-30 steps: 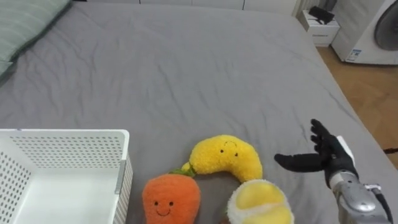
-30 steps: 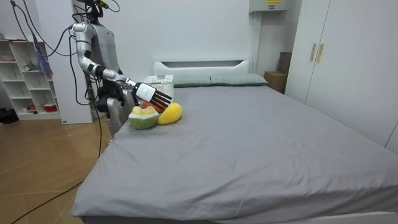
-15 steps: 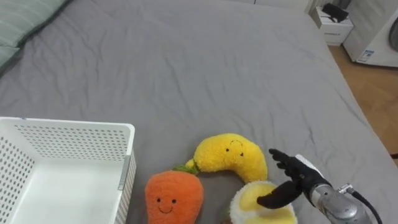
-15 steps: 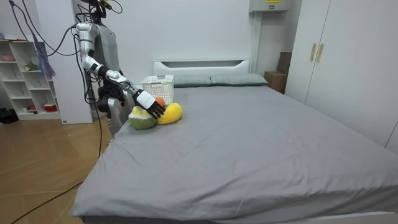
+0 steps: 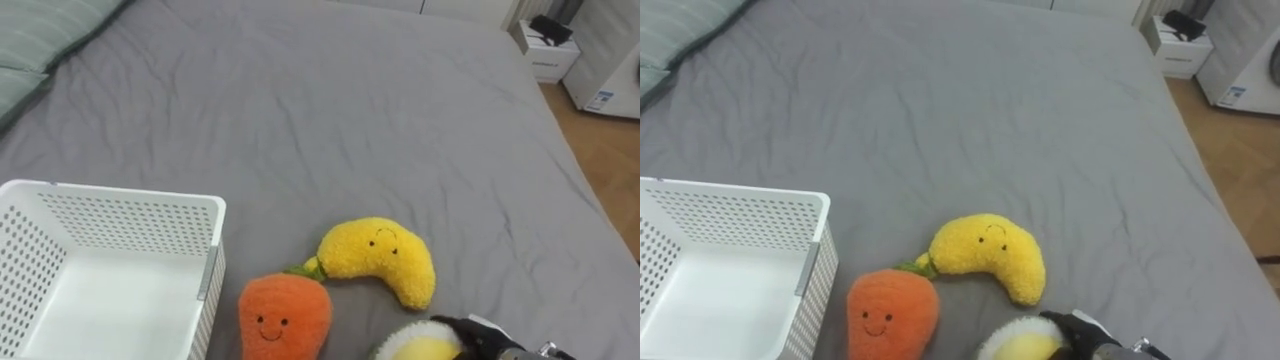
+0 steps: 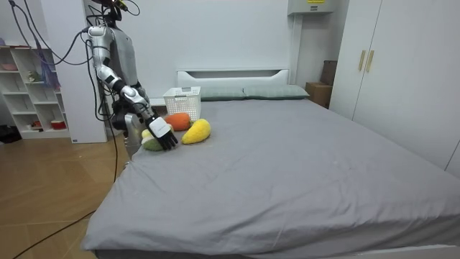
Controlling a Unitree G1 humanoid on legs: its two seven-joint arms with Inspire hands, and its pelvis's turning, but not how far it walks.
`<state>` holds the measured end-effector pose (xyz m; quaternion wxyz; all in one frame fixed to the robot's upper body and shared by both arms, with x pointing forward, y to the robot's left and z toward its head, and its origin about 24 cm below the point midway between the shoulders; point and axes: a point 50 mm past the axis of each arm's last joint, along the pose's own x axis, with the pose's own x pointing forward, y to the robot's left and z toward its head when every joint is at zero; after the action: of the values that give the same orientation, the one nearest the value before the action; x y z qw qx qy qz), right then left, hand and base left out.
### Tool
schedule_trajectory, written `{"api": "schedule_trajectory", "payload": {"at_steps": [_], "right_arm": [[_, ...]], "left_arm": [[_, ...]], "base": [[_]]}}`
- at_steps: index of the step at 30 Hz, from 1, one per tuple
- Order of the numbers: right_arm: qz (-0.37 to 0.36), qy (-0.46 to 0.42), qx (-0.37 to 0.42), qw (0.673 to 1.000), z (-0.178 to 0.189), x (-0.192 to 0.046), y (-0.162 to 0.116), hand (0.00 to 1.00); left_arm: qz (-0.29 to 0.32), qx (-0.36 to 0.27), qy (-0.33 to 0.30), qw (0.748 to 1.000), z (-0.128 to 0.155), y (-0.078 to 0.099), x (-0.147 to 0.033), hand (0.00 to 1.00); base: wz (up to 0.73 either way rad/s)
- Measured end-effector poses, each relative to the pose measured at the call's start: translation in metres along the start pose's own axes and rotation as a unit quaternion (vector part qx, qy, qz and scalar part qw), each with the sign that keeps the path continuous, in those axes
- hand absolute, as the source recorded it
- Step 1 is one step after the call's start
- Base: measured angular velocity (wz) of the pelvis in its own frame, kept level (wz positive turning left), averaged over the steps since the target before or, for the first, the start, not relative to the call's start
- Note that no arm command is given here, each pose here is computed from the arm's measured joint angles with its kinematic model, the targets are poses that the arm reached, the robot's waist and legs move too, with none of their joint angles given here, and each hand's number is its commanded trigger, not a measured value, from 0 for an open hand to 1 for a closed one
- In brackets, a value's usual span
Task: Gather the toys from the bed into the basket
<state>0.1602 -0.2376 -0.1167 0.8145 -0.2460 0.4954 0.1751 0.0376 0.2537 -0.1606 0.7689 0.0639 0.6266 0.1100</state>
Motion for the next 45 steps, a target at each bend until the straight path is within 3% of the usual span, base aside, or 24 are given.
{"api": "schedule_trajectory", "payload": {"at_steps": [25,28,30,36,45], "right_arm": [[-0.002,-0.012,-0.021,1.000,0.008,0.003,0.006,1.00],[-0.023,-0.057,-0.027,0.998,0.028,-0.004,-0.004,1.00],[-0.057,-0.126,-0.039,0.990,0.059,-0.017,-0.019,1.00],[-0.116,-0.248,-0.031,0.961,0.106,-0.052,-0.046,1.00],[-0.147,-0.311,-0.056,0.937,0.138,-0.074,-0.057,1.00]], "left_arm": [[-0.009,0.001,-0.009,1.000,0.005,-0.003,0.001,0.00],[-0.013,0.000,-0.010,1.000,0.005,-0.004,0.001,0.00],[-0.018,-0.002,-0.010,1.000,0.005,-0.004,0.001,0.00],[-0.020,0.000,-0.011,1.000,0.006,-0.003,0.001,0.00],[-0.022,0.000,-0.007,1.000,0.004,-0.004,0.001,0.00]], "base": [[0.03],[-0.01],[0.00],[0.03],[-0.05]]}}
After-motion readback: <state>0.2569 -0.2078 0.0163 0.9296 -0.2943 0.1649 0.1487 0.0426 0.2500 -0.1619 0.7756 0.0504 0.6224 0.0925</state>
